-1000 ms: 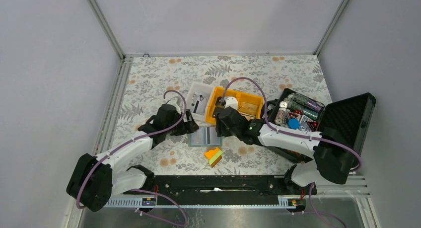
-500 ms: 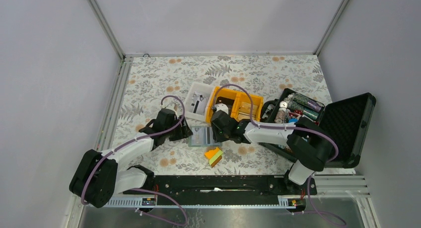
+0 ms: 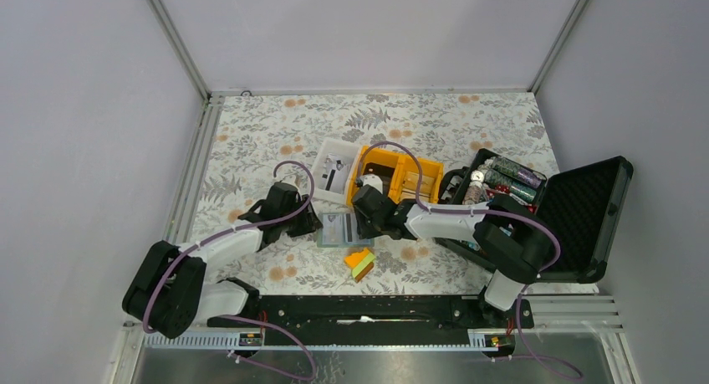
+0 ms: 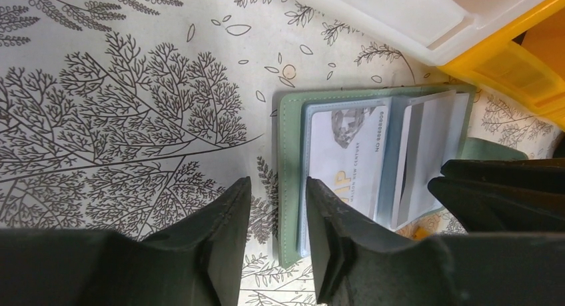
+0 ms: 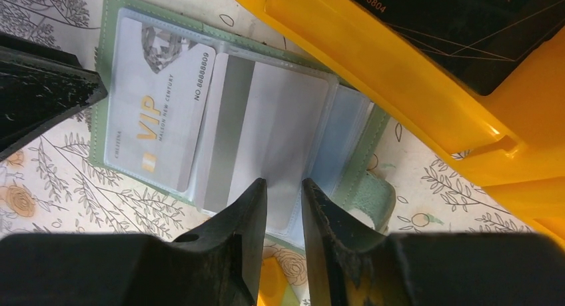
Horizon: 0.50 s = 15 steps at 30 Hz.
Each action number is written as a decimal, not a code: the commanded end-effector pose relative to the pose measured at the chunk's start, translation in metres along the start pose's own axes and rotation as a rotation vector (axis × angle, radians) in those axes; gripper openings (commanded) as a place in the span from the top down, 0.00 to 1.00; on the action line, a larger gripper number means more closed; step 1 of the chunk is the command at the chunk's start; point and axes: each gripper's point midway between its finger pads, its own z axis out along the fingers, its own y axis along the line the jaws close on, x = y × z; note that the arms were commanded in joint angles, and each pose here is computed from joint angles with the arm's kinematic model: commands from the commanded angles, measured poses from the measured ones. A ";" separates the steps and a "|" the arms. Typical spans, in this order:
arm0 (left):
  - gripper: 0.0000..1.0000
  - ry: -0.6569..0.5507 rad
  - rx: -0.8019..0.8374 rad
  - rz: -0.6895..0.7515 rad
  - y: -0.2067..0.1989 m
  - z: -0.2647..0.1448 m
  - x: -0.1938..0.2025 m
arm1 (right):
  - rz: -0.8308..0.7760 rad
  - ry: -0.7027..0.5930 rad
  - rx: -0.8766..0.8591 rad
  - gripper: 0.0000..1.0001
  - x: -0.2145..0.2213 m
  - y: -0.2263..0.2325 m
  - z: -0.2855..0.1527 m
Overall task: Put the credit cards into the card holder
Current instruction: Insert the credit card into the card holder.
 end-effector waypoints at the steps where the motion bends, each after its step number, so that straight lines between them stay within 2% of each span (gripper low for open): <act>1: 0.64 -0.015 0.017 0.001 -0.002 0.005 -0.004 | 0.059 0.016 -0.006 0.67 -0.002 0.006 0.007; 6: 0.78 0.002 0.039 -0.008 -0.004 0.007 0.001 | 0.119 -0.018 -0.134 0.66 -0.011 0.032 0.006; 15: 0.83 0.003 0.049 -0.014 -0.006 0.007 0.002 | 0.162 -0.095 -0.291 0.64 -0.038 0.065 -0.012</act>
